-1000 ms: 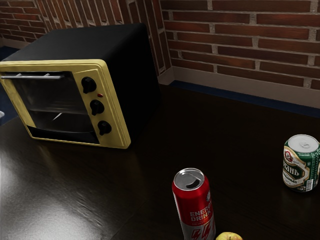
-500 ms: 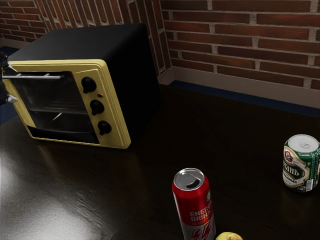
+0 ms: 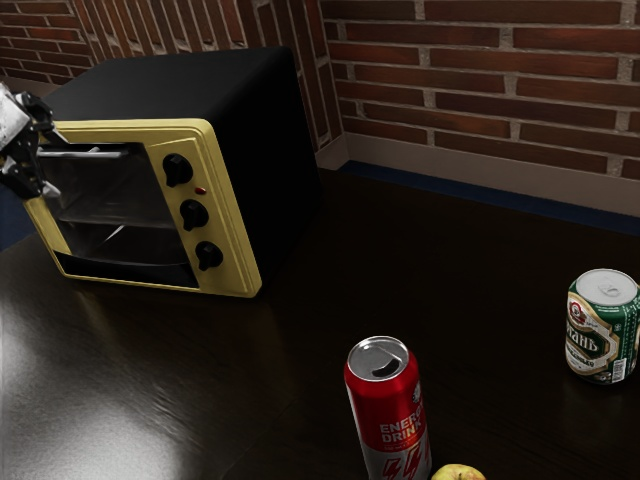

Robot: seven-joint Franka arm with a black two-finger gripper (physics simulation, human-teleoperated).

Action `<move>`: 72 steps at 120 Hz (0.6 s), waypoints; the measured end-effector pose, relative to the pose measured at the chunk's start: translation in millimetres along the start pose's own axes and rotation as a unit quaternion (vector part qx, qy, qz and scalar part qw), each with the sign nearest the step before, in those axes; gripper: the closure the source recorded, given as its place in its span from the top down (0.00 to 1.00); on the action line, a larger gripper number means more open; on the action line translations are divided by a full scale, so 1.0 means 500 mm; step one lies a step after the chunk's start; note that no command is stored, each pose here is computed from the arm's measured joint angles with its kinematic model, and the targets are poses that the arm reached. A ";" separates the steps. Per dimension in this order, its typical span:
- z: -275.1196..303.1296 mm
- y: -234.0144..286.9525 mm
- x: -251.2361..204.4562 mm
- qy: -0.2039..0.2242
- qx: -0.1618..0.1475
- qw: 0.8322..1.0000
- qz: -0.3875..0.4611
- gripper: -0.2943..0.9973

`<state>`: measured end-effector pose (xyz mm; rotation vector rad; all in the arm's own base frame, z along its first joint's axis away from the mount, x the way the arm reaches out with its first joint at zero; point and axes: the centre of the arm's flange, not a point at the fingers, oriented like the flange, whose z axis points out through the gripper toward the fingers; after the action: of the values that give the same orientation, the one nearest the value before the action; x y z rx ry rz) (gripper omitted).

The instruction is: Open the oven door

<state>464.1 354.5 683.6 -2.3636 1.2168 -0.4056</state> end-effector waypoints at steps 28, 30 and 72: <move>0.039 -0.010 0.038 0.001 -0.015 0.999 0.037 0.78; 0.042 -0.010 0.039 0.001 -0.017 0.999 0.039 0.78; -0.166 0.308 -0.181 0.095 0.013 0.995 0.016 0.52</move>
<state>269.1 329.2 670.5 -2.3223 1.3229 -0.6452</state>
